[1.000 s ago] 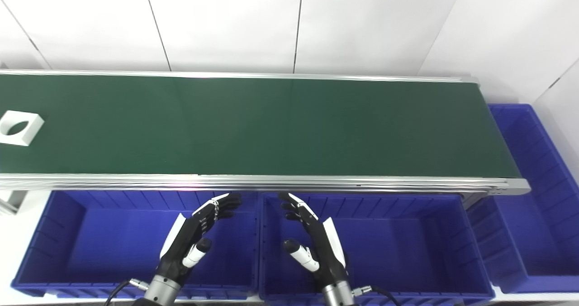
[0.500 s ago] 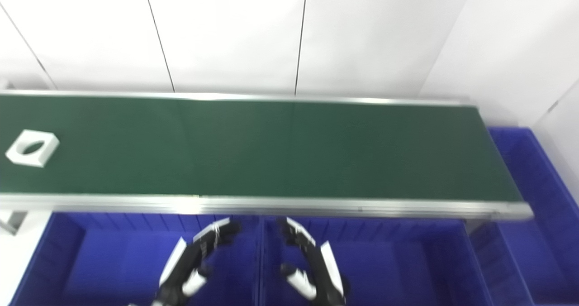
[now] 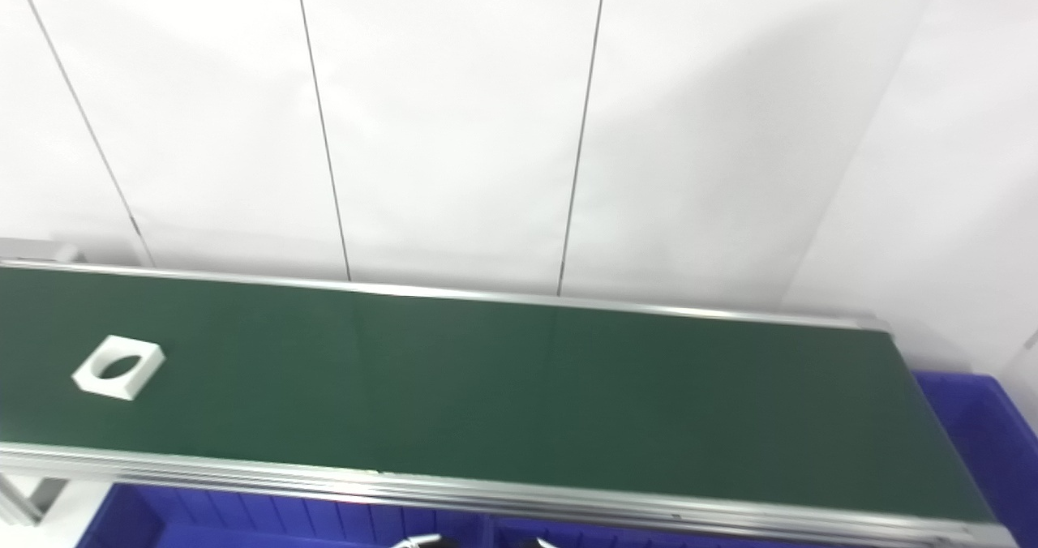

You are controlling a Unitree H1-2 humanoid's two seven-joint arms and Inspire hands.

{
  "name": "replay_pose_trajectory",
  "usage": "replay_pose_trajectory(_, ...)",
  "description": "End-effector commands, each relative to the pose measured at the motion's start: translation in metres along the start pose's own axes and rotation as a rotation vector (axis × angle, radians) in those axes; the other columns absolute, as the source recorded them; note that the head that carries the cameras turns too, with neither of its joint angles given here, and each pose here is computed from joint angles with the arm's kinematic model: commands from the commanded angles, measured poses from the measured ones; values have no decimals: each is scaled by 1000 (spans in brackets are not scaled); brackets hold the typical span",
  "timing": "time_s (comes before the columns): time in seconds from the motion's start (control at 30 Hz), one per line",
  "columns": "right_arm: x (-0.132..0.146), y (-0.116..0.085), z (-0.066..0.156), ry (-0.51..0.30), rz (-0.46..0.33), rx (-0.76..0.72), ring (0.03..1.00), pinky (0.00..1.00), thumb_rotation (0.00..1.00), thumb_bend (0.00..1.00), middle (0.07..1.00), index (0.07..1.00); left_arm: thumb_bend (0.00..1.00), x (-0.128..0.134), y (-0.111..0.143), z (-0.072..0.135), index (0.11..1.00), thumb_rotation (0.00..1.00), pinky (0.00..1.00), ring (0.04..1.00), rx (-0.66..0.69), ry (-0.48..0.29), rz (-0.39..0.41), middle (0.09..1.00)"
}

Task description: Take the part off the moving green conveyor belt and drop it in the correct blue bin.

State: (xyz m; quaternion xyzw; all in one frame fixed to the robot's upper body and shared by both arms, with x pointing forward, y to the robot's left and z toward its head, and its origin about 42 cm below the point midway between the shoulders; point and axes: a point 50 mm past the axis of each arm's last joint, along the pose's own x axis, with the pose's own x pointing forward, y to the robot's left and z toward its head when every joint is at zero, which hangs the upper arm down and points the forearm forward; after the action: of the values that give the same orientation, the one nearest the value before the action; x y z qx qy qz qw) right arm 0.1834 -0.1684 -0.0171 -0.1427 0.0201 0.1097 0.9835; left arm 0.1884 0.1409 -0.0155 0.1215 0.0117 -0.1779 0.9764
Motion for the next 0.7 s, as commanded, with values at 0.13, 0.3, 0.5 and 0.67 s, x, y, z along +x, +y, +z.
replay_pose_trajectory(0.13, 9, -4, 7, -69, -20, 11, 810, 728, 1000, 983, 842, 789, 1000, 10, 5, 5, 743, 1000, 685, 761, 17, -55, 15, 760)
replay_pose_trajectory(0.3, 10, -4, 5, -61, -20, 11, 810, 726, 1000, 993, 843, 788, 1000, 12, 4, 4, 740, 1000, 676, 753, 26, -55, 12, 756)
replay_pose_trajectory(0.5, 11, -5, 3, -60, -20, 1, 812, 718, 1000, 986, 848, 787, 1000, 14, 5, 4, 738, 1000, 665, 749, 35, -60, 11, 752)
replay_pose_trajectory(0.67, 13, -5, 2, -52, -19, 5, 824, 736, 1000, 980, 858, 798, 997, 19, 12, 14, 727, 998, 652, 740, 39, -103, 21, 740)
